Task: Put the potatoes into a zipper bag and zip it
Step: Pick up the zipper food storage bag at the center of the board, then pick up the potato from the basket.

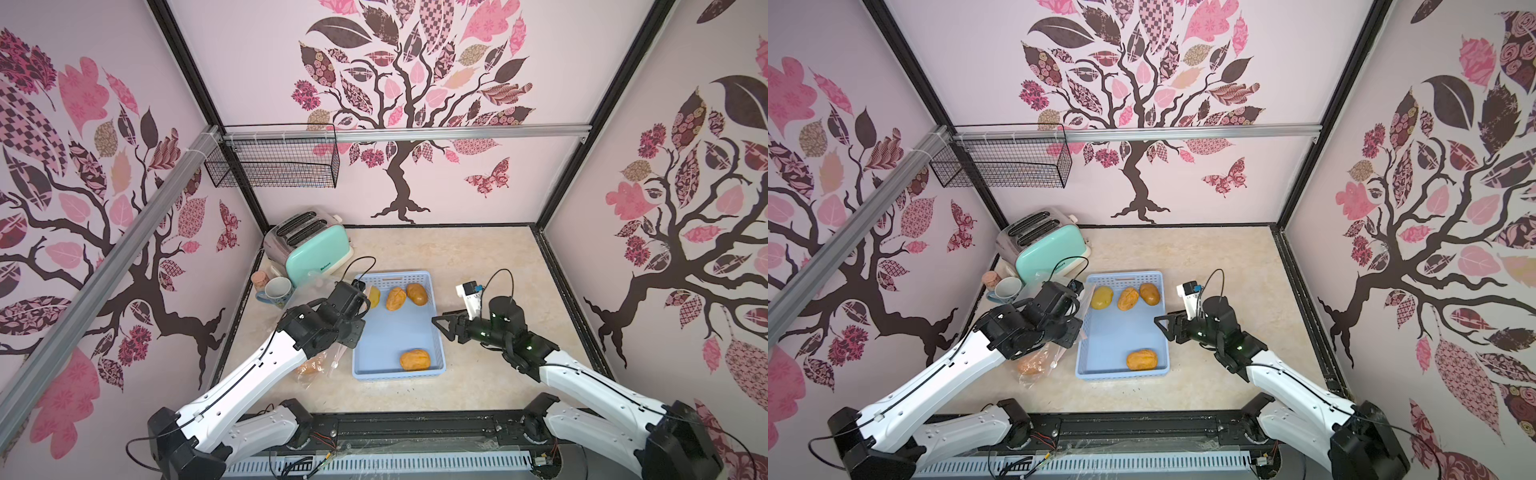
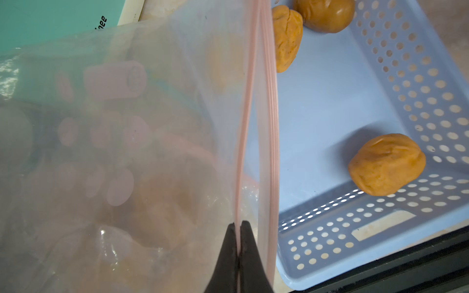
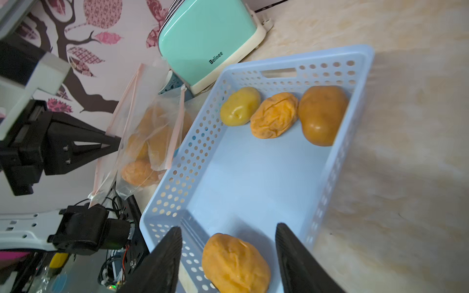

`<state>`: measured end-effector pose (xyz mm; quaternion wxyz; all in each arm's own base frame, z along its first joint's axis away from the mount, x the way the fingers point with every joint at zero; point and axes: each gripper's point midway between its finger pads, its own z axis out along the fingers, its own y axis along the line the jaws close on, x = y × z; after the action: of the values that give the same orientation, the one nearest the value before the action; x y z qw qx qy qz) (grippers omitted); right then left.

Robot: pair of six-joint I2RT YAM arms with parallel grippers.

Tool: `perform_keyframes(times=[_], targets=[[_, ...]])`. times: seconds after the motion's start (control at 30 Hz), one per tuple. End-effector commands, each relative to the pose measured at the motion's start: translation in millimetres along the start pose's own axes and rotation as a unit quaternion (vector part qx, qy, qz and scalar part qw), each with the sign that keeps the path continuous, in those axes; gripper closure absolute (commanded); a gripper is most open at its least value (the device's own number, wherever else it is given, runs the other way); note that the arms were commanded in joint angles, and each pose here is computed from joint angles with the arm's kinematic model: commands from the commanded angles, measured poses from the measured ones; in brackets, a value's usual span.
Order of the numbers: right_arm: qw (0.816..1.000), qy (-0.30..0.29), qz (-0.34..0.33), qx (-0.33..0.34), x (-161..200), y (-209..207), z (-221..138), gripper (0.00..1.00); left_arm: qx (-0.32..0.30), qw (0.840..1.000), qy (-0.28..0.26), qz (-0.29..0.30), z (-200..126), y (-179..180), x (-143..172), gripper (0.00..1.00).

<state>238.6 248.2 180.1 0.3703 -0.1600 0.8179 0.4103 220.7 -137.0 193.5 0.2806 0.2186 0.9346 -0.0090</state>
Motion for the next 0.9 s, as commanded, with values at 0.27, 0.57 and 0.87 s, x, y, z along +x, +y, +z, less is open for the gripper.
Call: perform_keyframes(times=[0.27, 0.57, 0.87], targets=[[0.959, 0.189, -0.201, 0.057, 16, 9, 18, 0.35, 0.000, 0.999, -0.042, -0.028, -1, 3, -3, 1.00], [0.905, 0.281, -0.316, 0.037, 36, 8, 24, 0.27, 0.006, 0.996, -0.077, -0.041, -4, 5, -1, 1.00], [0.869, 0.359, -0.341, 0.026, 86, -5, 49, 0.21, -0.003, 0.994, -0.101, -0.051, -10, 11, -4, 1.00]])
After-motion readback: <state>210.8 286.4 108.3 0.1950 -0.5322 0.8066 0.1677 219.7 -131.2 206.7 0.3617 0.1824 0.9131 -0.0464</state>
